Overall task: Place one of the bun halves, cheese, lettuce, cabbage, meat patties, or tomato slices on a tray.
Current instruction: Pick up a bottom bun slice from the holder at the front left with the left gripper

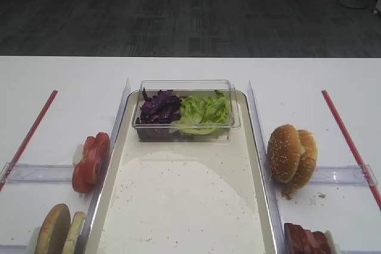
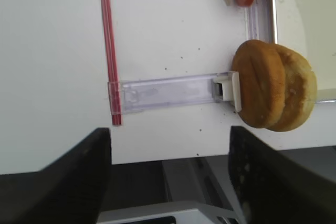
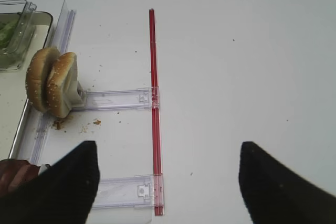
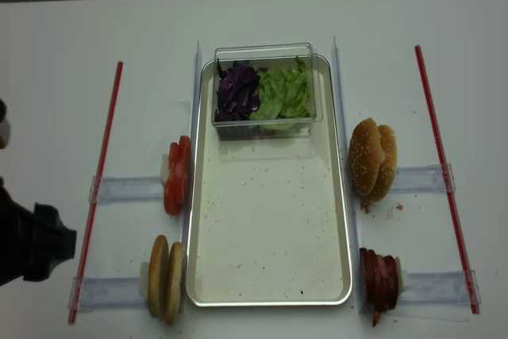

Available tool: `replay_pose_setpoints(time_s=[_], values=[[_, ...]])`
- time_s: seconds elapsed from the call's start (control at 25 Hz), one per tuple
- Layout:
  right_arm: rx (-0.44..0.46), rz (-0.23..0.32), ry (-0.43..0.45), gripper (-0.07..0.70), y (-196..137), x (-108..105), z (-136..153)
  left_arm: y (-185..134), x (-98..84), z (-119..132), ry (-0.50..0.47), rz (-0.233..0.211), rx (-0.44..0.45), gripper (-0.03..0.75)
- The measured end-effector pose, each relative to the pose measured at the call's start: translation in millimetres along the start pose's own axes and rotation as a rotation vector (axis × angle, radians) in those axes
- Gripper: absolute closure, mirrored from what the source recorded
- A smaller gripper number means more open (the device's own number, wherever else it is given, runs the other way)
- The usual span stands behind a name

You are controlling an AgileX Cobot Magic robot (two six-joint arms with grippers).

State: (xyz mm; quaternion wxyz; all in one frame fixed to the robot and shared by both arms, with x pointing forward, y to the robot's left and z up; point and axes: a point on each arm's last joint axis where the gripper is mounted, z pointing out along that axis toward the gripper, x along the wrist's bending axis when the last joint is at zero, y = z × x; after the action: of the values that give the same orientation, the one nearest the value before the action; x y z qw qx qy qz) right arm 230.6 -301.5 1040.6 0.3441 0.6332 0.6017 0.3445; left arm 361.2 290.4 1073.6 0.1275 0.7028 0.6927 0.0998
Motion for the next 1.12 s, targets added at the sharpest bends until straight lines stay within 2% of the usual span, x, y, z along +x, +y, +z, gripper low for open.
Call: replay_pose_setpoints(time_s=[0.4, 0.64, 0.88, 1.12], values=[[0.000, 0.000, 0.000, 0.061, 0.0, 0.0, 0.0, 29.0, -3.0, 47.9, -0.004, -0.014, 0.234, 0.277], [0.000, 0.000, 0.000, 0.061, 0.0, 0.0, 0.0, 38.1, -3.2, 72.5, 0.004, -0.017, 0.343, 0.277], [0.000, 0.000, 0.000, 0.061, 0.0, 0.0, 0.0, 40.3, -3.8, 77.2, -0.001, -0.019, 0.359, 0.277], [0.000, 0.000, 0.000, 0.061, 0.0, 0.0, 0.0, 40.2, -8.1, 77.1, -0.044, -0.044, 0.361, 0.276]])
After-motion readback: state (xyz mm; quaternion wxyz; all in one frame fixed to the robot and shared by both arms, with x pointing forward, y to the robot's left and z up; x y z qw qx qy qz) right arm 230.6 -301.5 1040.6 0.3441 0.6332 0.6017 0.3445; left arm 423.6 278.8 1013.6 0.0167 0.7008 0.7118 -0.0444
